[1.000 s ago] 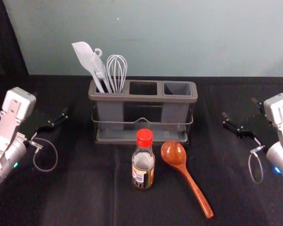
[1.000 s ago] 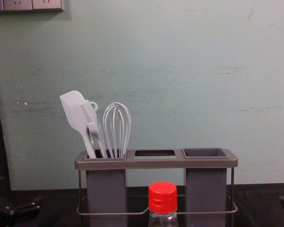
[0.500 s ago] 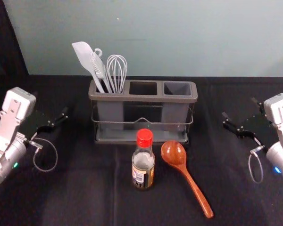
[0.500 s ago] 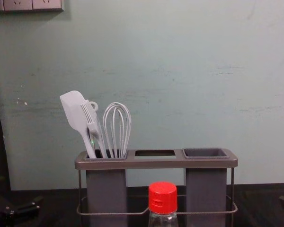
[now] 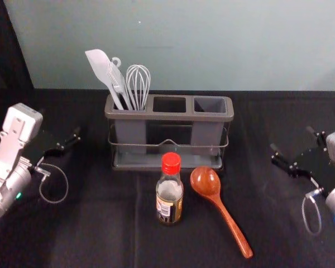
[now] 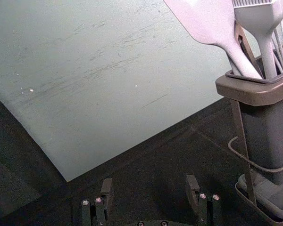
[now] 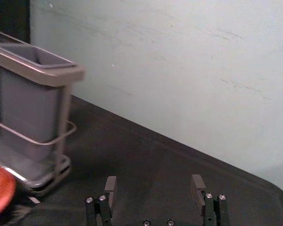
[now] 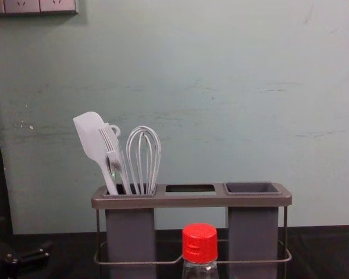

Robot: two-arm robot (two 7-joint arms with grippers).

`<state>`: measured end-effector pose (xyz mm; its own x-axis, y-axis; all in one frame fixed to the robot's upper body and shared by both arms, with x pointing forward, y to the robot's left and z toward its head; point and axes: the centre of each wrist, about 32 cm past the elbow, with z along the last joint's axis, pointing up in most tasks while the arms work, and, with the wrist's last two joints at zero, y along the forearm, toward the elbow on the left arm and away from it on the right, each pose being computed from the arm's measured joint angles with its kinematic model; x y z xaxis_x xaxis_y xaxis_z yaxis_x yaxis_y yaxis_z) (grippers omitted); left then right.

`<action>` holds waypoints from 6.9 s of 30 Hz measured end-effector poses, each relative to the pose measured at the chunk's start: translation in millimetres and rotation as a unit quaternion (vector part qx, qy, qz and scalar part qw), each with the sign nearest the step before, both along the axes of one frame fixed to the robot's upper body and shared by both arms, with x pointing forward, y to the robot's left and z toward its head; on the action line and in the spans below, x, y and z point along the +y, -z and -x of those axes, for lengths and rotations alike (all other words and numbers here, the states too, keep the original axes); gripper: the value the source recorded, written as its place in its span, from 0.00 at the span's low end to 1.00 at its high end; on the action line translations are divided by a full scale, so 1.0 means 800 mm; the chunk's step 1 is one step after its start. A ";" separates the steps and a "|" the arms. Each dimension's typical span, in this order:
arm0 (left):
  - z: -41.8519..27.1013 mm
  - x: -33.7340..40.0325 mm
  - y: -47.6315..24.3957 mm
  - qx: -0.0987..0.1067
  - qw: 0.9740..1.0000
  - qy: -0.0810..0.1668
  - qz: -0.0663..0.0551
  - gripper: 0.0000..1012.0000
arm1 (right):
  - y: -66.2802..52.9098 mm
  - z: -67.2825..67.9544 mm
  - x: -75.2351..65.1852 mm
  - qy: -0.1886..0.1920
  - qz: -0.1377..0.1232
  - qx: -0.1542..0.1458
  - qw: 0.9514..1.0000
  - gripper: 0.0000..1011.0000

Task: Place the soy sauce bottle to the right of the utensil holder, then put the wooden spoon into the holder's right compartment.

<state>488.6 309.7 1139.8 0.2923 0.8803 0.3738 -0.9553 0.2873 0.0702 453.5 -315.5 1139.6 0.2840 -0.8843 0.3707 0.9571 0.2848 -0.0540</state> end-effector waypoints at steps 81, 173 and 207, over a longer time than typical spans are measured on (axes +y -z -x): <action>0.0000 0.0000 0.0000 0.000 1.000 0.000 0.000 0.99 | -0.012 0.049 0.181 -0.231 -0.175 0.026 0.957 0.84; 0.0000 0.0000 0.0000 0.000 1.000 0.000 0.000 0.99 | -0.007 -0.062 0.027 -0.133 -0.187 -0.030 0.973 0.38; 0.0000 0.0000 0.0000 0.000 1.000 0.000 0.000 0.99 | -0.004 -0.074 0.031 -0.143 -0.190 -0.028 0.971 0.38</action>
<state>488.6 309.7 1139.8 0.2922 0.8803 0.3737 -0.9553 0.2873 0.0702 512.5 -290.7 1142.6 0.5264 -0.8485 0.0548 0.8347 0.5279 0.1565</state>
